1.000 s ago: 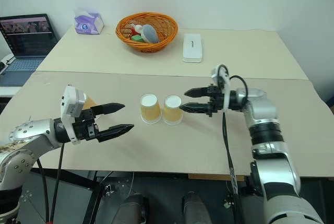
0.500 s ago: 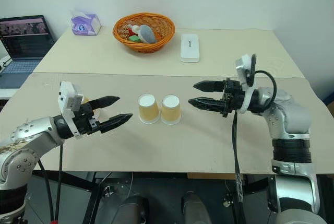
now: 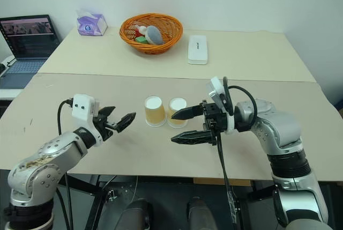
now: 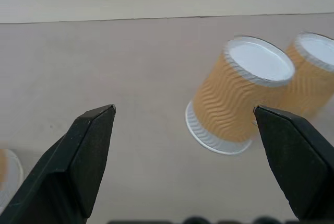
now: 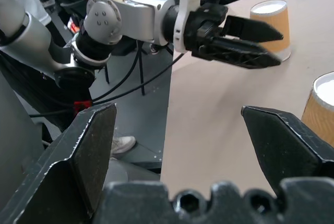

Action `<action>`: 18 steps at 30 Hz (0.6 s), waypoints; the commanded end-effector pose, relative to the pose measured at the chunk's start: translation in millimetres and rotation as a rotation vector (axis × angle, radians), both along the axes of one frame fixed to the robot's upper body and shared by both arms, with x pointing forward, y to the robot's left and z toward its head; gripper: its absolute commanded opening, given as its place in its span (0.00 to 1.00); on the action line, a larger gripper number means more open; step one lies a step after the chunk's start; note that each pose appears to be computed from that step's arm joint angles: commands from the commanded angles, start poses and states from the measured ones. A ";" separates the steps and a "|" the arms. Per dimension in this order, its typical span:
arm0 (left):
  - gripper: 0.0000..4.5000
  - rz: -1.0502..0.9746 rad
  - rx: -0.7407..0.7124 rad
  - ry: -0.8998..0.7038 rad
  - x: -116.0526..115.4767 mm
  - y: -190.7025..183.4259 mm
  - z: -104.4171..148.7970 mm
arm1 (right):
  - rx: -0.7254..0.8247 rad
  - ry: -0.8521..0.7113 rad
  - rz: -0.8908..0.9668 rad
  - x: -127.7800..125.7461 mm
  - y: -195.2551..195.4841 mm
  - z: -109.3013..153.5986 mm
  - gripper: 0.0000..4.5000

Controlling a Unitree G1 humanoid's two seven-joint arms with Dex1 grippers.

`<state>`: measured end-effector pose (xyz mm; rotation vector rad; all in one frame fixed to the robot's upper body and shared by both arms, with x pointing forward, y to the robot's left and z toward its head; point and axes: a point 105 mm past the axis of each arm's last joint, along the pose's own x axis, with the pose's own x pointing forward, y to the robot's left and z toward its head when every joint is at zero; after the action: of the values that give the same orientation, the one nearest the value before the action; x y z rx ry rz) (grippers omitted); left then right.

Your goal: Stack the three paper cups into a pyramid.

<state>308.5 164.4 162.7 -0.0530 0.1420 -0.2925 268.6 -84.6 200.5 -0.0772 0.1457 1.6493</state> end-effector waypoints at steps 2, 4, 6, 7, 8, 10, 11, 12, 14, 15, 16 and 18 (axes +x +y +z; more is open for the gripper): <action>1.00 0.089 0.004 -0.019 -1.8 2.5 4.3 | 0.017 -0.056 -0.016 6.2 -3.8 2.7 0.99; 1.00 0.098 0.016 -0.002 -3.1 2.3 -0.5 | 0.019 -0.082 -0.071 15.9 -4.3 2.1 0.99; 1.00 0.096 0.012 0.007 -4.6 1.0 -3.0 | 0.019 -0.107 -0.089 18.7 -9.1 5.3 0.99; 1.00 0.097 0.002 0.011 -5.0 1.1 -3.6 | 0.020 -0.118 -0.108 20.4 -14.7 8.9 0.99; 1.00 0.100 0.005 0.006 -5.1 1.9 -3.0 | 0.018 -0.139 -0.133 22.7 -20.9 11.9 0.99; 1.00 0.105 0.007 0.003 -4.9 3.4 -2.6 | 0.010 -0.191 -0.197 29.9 -30.5 15.8 0.99; 1.00 0.106 0.010 0.003 -4.7 3.8 -2.6 | 0.014 -0.218 -0.241 35.1 -34.8 18.8 0.99; 1.00 0.106 0.010 0.003 -4.4 4.2 -2.6 | 0.017 -0.235 -0.270 38.7 -37.3 21.0 0.99; 1.00 0.106 0.011 0.003 -4.2 4.6 -2.6 | 0.023 -0.246 -0.292 41.4 -38.8 22.7 0.99; 1.00 0.105 0.012 0.000 -3.2 3.8 -2.3 | 0.027 -0.251 -0.305 39.8 -42.8 26.1 0.99; 1.00 0.103 0.011 -0.001 -2.3 3.1 -2.2 | 0.032 -0.255 -0.312 37.5 -46.0 29.1 0.99; 1.00 0.096 0.013 -0.004 -0.8 1.3 -2.3 | 0.042 -0.263 -0.332 34.1 -51.1 32.7 0.99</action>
<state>306.9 168.4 147.7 -0.0608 0.1933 -0.1855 308.5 -129.6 214.4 -0.1978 -0.0014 1.3200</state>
